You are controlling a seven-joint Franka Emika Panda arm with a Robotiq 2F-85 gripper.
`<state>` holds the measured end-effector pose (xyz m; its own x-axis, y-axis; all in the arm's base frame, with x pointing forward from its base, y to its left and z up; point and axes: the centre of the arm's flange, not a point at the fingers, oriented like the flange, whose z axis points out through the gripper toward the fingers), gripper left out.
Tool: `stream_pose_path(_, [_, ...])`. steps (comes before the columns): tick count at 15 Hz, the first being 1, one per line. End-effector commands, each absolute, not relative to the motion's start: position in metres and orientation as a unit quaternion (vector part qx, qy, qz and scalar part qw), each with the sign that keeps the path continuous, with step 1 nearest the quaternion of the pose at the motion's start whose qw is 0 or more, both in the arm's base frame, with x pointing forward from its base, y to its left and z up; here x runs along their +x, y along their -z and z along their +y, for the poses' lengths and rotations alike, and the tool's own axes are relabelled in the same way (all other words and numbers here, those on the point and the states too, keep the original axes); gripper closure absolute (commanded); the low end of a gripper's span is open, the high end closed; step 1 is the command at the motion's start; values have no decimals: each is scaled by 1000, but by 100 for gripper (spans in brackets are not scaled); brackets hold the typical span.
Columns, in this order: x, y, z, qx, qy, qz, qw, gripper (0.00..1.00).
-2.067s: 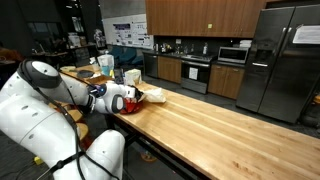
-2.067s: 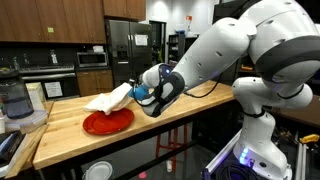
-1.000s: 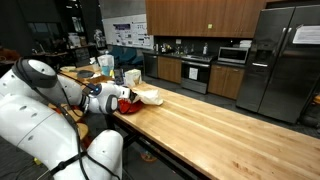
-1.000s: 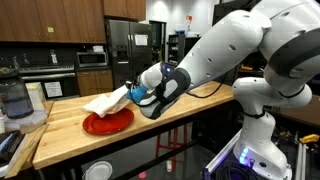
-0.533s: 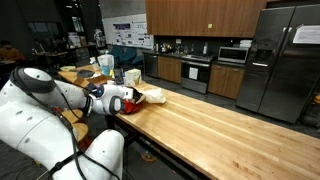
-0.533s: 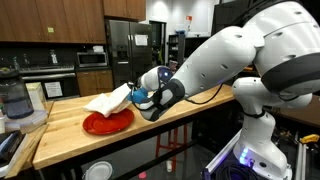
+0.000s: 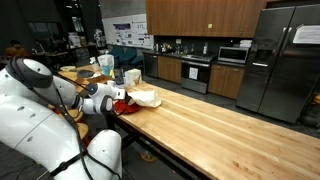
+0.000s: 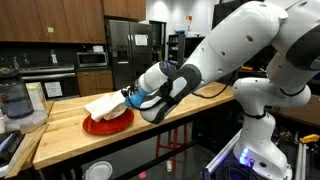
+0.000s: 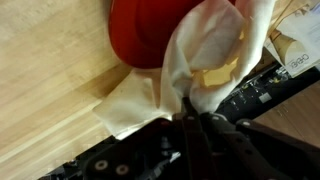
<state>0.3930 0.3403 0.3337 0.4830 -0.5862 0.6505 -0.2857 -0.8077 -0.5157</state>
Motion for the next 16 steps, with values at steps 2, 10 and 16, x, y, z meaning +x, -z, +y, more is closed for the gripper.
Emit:
stream_pose_path(2, [407, -341, 325, -827, 455, 288, 161, 99])
stream_pose_path(10, [425, -333, 296, -816, 481, 297, 116, 99])
stream_pose_path(16, [390, -337, 323, -873, 410, 218, 147, 99])
